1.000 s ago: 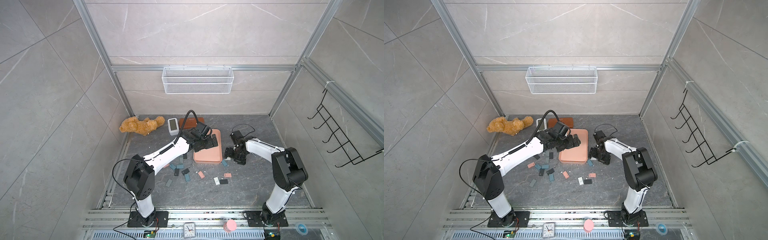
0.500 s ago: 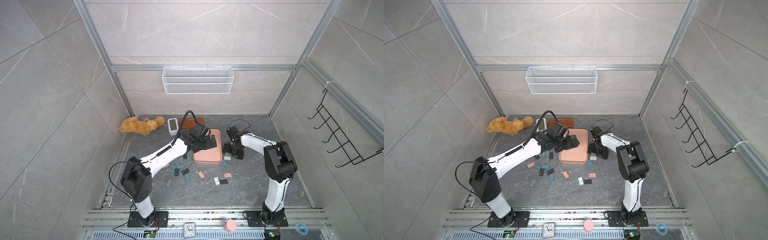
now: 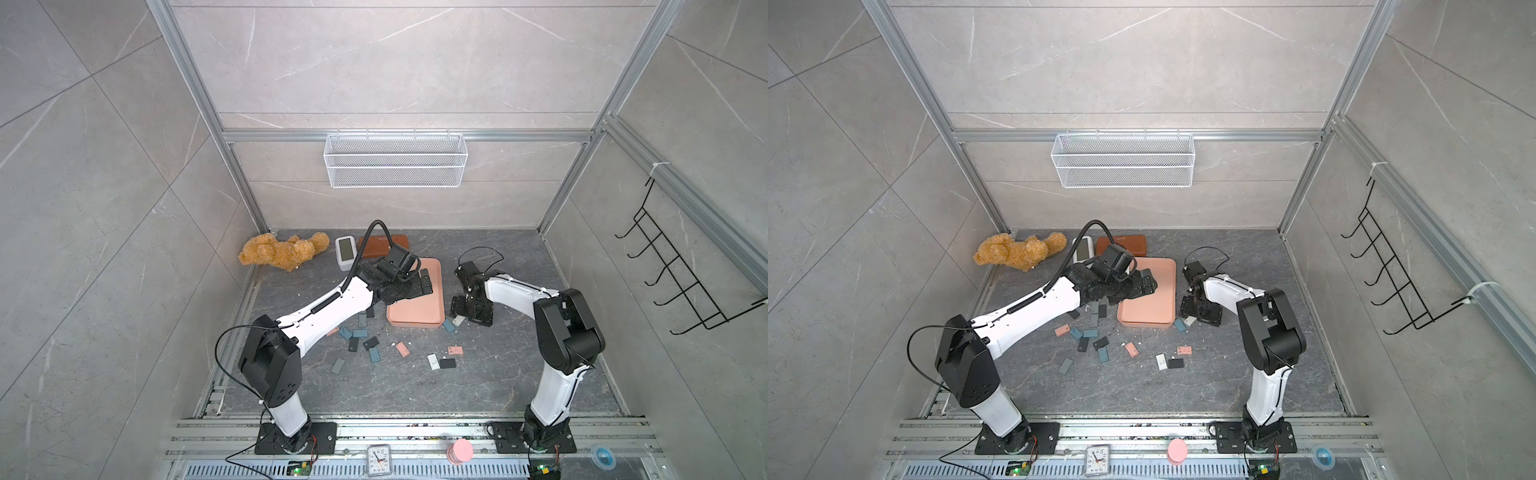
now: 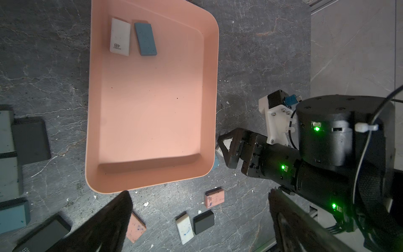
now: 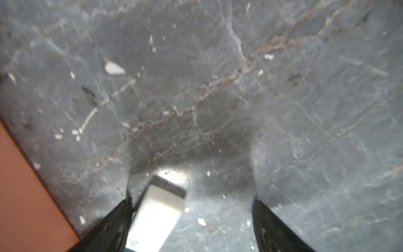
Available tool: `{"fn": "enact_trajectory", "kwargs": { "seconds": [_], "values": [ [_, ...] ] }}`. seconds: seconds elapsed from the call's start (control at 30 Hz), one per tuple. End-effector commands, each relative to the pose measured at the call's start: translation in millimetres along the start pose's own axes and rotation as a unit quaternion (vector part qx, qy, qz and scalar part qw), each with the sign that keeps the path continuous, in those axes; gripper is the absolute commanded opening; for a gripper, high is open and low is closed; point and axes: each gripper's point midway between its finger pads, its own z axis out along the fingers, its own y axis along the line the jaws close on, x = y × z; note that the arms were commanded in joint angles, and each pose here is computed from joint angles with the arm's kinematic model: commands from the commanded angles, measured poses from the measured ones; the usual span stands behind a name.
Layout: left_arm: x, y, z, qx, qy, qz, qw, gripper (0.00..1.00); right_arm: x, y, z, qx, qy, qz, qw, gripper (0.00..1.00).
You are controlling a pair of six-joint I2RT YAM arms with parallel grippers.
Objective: Put the eraser in the storage box
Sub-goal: Adjust the eraser at the center of the board.
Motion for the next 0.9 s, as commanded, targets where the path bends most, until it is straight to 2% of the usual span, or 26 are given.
{"fn": "enact_trajectory", "kwargs": {
  "seconds": [0.0, 0.27, 0.47, 0.87],
  "values": [
    [-4.4, -12.1, -4.4, 0.017, -0.004, 0.012, 1.000, 0.99, 23.2, -13.3, 2.9, 0.015, 0.024, -0.027, 0.999, 0.85],
    [-4.2, -14.8, 1.3, 0.020, 0.002, 0.012, 1.000, 0.99, 30.9, -1.5, 1.6, -0.030, 0.031, -0.039, 0.998, 0.83],
    [-5.6, -16.3, -0.5, 0.021, 0.001, 0.016, 1.000, 0.99, 22.3, 11.5, 6.9, -0.042, 0.038, -0.057, 0.997, 0.73],
    [-4.3, -11.5, -4.1, 0.015, -0.004, 0.013, 1.000, 0.99, 29.5, 10.5, 20.5, -0.043, 0.050, -0.089, 0.994, 0.56]
  ]
}}
